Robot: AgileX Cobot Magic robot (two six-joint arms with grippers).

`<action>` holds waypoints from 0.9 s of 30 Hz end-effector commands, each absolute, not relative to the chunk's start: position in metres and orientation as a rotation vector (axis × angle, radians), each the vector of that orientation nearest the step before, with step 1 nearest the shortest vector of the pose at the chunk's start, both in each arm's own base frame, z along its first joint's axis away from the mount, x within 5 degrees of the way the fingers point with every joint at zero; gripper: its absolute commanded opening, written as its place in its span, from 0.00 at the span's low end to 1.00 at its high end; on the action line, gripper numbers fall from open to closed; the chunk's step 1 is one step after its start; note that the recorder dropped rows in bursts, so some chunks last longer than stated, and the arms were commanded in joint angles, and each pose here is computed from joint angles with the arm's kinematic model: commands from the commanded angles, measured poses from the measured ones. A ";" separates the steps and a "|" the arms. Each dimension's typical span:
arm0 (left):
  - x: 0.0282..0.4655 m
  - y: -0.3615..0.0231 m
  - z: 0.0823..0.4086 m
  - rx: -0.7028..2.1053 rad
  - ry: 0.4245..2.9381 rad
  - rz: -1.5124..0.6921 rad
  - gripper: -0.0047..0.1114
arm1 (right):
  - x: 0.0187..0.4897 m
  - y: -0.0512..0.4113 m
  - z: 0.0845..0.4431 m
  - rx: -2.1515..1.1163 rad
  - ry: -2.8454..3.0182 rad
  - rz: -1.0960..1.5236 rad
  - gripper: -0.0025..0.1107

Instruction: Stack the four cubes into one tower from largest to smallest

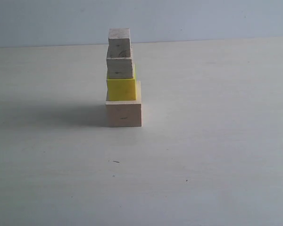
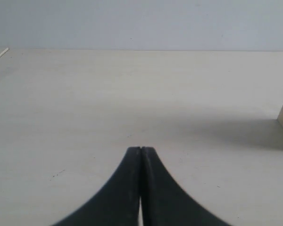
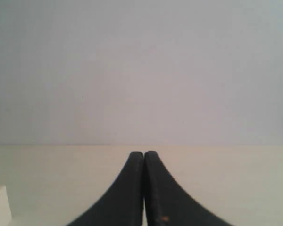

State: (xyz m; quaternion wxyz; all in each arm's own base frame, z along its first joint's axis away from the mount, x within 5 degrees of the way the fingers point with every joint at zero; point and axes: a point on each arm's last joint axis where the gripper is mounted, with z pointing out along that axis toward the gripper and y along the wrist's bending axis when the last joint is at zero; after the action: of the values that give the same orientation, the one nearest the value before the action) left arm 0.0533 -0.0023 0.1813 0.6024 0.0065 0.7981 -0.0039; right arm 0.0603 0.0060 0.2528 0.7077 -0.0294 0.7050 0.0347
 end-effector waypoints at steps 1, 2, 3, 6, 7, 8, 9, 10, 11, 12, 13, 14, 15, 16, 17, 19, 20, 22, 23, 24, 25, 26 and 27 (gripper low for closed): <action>0.053 -0.002 0.181 0.023 1.840 -0.007 0.04 | 0.062 0.003 0.229 -0.034 1.592 0.034 0.02; 0.053 -0.002 0.181 0.023 1.840 -0.007 0.04 | 0.061 0.003 0.225 -0.029 1.594 0.029 0.02; 0.053 -0.002 0.181 0.023 1.840 -0.007 0.04 | 0.060 0.003 0.221 -0.030 1.589 0.029 0.02; 0.053 -0.002 0.181 0.023 1.840 -0.007 0.04 | 0.056 0.003 0.209 -0.026 1.569 0.033 0.02; 0.053 -0.002 0.181 0.023 1.840 -0.007 0.04 | 0.056 0.003 0.205 -0.024 1.582 0.035 0.02; 0.053 -0.002 0.181 0.023 1.840 -0.007 0.04 | 0.056 0.003 0.204 -0.025 1.590 0.035 0.02; 0.053 -0.002 0.181 0.023 1.840 -0.007 0.04 | 0.056 0.003 0.203 -0.025 1.596 0.036 0.02; 0.053 -0.002 0.181 0.023 1.840 -0.007 0.04 | 0.056 0.003 0.202 -0.026 1.607 0.037 0.02; 0.053 -0.002 0.181 0.023 1.840 -0.007 0.04 | 0.056 0.003 0.201 -0.025 1.620 0.041 0.02; 0.053 -0.002 0.181 0.023 1.840 -0.007 0.04 | 0.056 0.003 0.198 -0.028 1.647 0.043 0.02; 0.053 -0.002 0.181 0.023 1.840 -0.007 0.04 | 0.056 0.003 0.197 -0.032 1.665 0.042 0.02; 0.053 -0.002 0.181 0.023 1.840 -0.007 0.04 | 0.056 0.004 0.194 -0.035 1.691 0.044 0.02; 0.053 -0.002 0.181 0.023 1.840 -0.007 0.04 | 0.055 0.004 0.192 -0.038 1.722 0.047 0.02; 0.053 -0.002 0.181 0.023 1.840 -0.007 0.04 | 0.055 0.004 0.188 -0.042 1.757 0.049 0.02; 0.053 -0.002 0.181 0.023 1.840 -0.007 0.04 | 0.054 0.004 0.186 -0.045 1.782 0.051 0.02; 0.053 -0.002 0.181 0.023 1.840 -0.007 0.04 | 0.054 0.005 0.186 -0.043 1.788 0.055 0.02; 0.053 -0.002 0.181 0.023 1.840 -0.007 0.04 | 0.054 0.005 0.186 -0.043 1.788 0.055 0.02; 0.053 -0.002 0.181 0.023 1.840 -0.007 0.04 | 0.054 0.005 0.183 -0.047 1.815 0.056 0.02; 0.053 -0.002 0.181 0.023 1.840 -0.007 0.04 | 0.053 0.005 0.183 -0.043 1.821 0.062 0.02; 0.053 -0.002 0.181 0.023 1.840 -0.007 0.04 | 0.053 0.005 0.183 -0.041 1.821 0.065 0.02; 0.053 -0.002 0.181 0.023 1.840 -0.007 0.04 | 0.053 0.005 0.183 -0.037 1.821 0.069 0.02; 0.053 -0.002 0.181 0.023 1.840 -0.007 0.04 | 0.053 0.005 0.183 -0.023 1.823 0.084 0.02; 0.053 -0.002 0.181 0.023 1.840 -0.007 0.04 | 0.053 0.005 0.182 -0.003 1.827 0.100 0.02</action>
State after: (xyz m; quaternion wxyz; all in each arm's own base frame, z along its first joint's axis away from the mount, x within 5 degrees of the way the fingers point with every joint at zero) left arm 0.0533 -0.0023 0.1813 0.6024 0.0065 0.7981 -0.0039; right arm 0.0536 0.0055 0.1841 0.6126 -0.0174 0.7895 0.0326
